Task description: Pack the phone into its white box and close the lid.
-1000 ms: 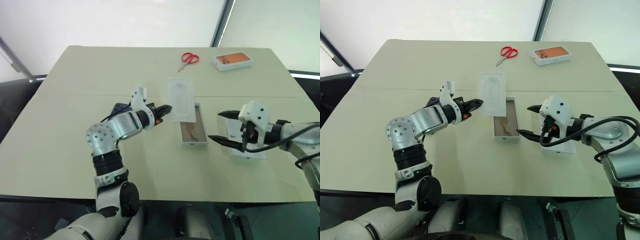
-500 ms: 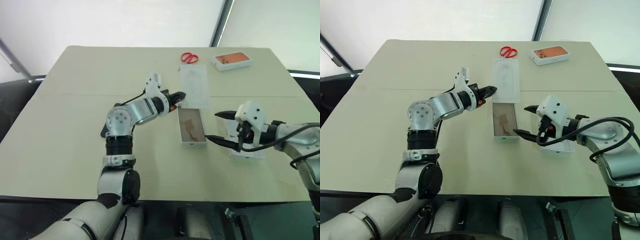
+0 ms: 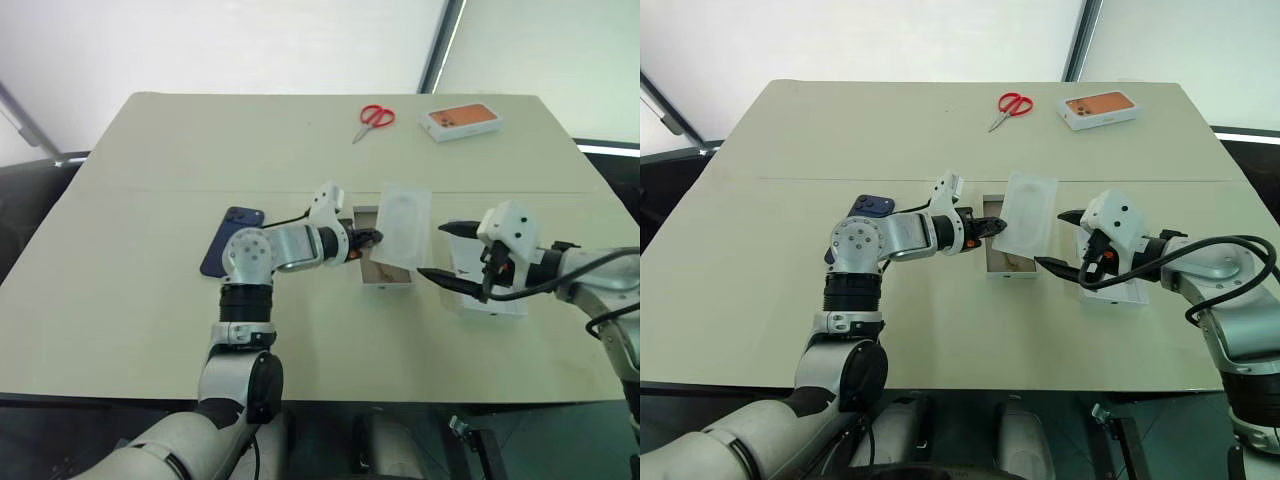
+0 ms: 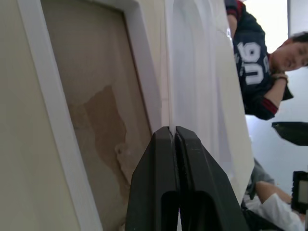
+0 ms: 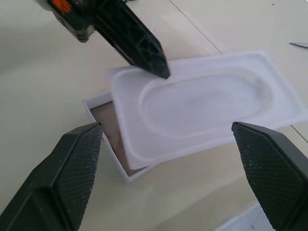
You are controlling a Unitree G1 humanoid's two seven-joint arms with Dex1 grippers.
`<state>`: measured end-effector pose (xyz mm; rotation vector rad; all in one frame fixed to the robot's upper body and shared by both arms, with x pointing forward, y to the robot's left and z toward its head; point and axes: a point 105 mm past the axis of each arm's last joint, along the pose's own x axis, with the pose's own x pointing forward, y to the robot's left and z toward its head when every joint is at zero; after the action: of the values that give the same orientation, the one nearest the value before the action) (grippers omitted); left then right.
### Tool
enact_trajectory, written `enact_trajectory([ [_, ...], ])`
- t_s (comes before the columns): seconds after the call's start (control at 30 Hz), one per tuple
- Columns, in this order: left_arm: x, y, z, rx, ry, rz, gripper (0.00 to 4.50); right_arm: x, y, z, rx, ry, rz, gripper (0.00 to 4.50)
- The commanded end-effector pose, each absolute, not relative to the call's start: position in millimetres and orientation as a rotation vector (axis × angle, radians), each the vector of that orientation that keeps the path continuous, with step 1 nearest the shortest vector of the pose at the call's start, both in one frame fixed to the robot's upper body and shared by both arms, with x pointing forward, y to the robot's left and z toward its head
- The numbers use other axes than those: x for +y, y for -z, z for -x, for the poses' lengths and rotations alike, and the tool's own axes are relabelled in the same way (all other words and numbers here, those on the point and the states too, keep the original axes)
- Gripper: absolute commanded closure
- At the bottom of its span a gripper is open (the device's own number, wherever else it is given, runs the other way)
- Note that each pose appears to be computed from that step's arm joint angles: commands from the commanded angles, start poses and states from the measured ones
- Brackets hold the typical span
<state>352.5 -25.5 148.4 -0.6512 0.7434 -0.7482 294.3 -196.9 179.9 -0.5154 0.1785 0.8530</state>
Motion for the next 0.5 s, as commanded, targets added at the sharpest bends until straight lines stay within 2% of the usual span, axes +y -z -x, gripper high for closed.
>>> enact_trajectory([
  [0.03,-30.4,-152.6,-345.7,0.718,0.732,0.625,4.48,-202.0,-191.1,-294.8,0.141,-0.833,0.551,0.0],
  [0.23,-28.3,-150.7,-344.4,0.703,0.68,0.603,4.48,-201.7,-189.7,-295.0,0.14,-0.834,0.554,0.0],
  [0.5,-40.8,-150.2,-335.5,0.753,0.733,0.687,4.48,-201.0,-188.2,-294.6,0.142,-0.838,0.557,0.0],
])
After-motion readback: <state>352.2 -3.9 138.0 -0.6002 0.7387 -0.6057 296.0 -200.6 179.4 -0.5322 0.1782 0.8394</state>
